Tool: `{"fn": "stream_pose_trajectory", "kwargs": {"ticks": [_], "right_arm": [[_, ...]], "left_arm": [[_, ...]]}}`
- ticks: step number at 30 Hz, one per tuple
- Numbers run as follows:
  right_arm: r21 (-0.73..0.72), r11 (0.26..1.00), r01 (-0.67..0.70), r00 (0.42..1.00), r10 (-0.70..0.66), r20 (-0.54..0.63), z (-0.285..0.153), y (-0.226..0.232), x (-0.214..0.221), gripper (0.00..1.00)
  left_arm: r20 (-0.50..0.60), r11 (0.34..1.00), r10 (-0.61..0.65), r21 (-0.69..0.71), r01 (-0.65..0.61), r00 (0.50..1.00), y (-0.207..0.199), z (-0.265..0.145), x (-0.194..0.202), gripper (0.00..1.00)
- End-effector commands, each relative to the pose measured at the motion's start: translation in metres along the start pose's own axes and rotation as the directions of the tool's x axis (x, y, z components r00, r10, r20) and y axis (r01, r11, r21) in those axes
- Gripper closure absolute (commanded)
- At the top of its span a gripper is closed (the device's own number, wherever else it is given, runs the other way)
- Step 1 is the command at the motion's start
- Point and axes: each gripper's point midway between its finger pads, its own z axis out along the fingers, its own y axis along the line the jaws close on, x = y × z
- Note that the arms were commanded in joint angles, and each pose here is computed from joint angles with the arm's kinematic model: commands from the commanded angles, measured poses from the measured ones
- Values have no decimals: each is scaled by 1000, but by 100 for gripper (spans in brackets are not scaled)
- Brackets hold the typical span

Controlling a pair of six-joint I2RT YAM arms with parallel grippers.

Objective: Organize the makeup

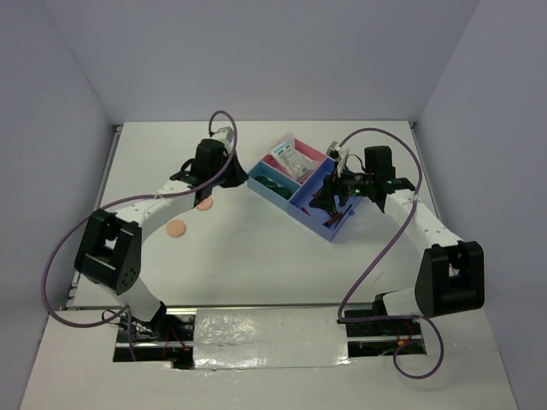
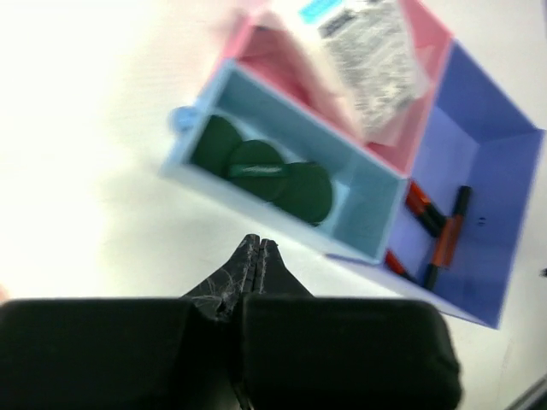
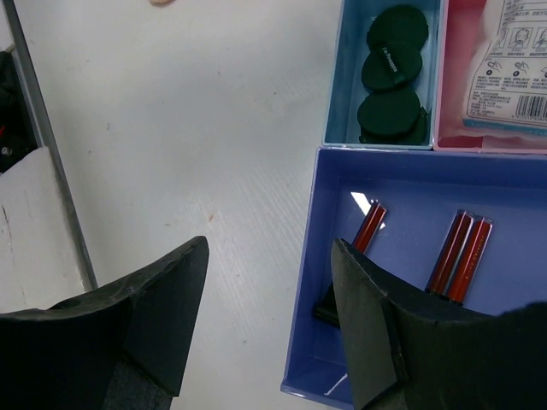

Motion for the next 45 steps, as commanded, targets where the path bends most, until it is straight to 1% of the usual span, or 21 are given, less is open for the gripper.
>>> {"fn": "stream_pose_trajectory", "kwargs": {"ticks": [1,2,3,4,5,8,9,10,11,13,16,20,25,30,33,35,38,39,43,44,45], "right_arm": [[10,998,54,998,-54,34,-6,0,-19,33],[8,999,51,998,-51,33,-6,0,-18,32],[8,999,52,998,-52,32,-5,0,-18,32],[7,999,49,998,-49,32,-5,0,-18,32],[7,999,50,998,-50,34,-5,0,-19,31],[6,999,46,998,-46,32,-5,0,-18,30],[5,999,45,998,-46,31,-4,0,-18,30],[5,999,44,999,-44,31,-4,0,-18,29],[5,999,41,999,-41,29,-4,-1,-17,29],[6,999,44,999,-44,30,-4,-1,-18,29],[7,999,45,999,-45,28,-4,0,-17,29],[12,999,46,999,-46,27,-5,0,-16,28],[15,999,50,998,-51,27,-5,-1,-17,28],[17,999,49,998,-49,25,-5,-1,-16,28],[17,999,49,998,-50,24,-5,-2,-16,28],[15,999,46,999,-46,22,-4,-2,-14,28],[17,999,49,999,-49,24,-5,-2,-15,28],[17,999,49,999,-49,24,-5,-2,-15,28],[15,999,49,999,-49,22,-4,-2,-14,28],[15,999,50,998,-50,22,-5,-2,-15,28],[16,999,49,999,-50,23,-5,-2,-15,28]], "left_arm": [[42,993,0,-121,6,999,43,-23,-9,99],[25,984,-4,-179,8,1000,59,-32,0,94],[19,976,-5,-219,9,1000,70,-37,2,85],[14,963,-13,-269,16,1000,86,-42,4,75],[-22,948,-24,-318,15,999,100,-48,14,57],[-44,904,-22,-427,1,999,131,-58,18,35],[-77,887,-25,-461,-13,997,141,-60,26,33],[-87,876,-21,-482,-23,996,148,-61,27,32],[-98,870,-18,-492,-33,995,151,-61,28,29],[-141,850,-17,-523,-60,990,163,-57,36,28],[-200,826,-22,-556,-95,980,175,-49,46,28],[-253,816,-29,-565,-124,967,184,-30,54,28],[-267,806,-20,-574,-142,963,189,-18,49,29],[-293,796,-26,-584,-158,956,195,-13,55,32],[-316,797,-32,-580,-167,948,198,-10,63,40],[-330,802,-38,-573,-169,943,199,-7,69,57],[-336,810,-45,-564,-163,941,198,-5,74,66],[-337,811,-45,-561,-162,940,199,-4,75,71],[-330,824,-50,-547,-148,943,196,-4,77,78],[-330,827,-51,-543,-146,943,195,-4,77,79],[-318,840,-46,-525,-135,947,190,-4,73,82]]}}
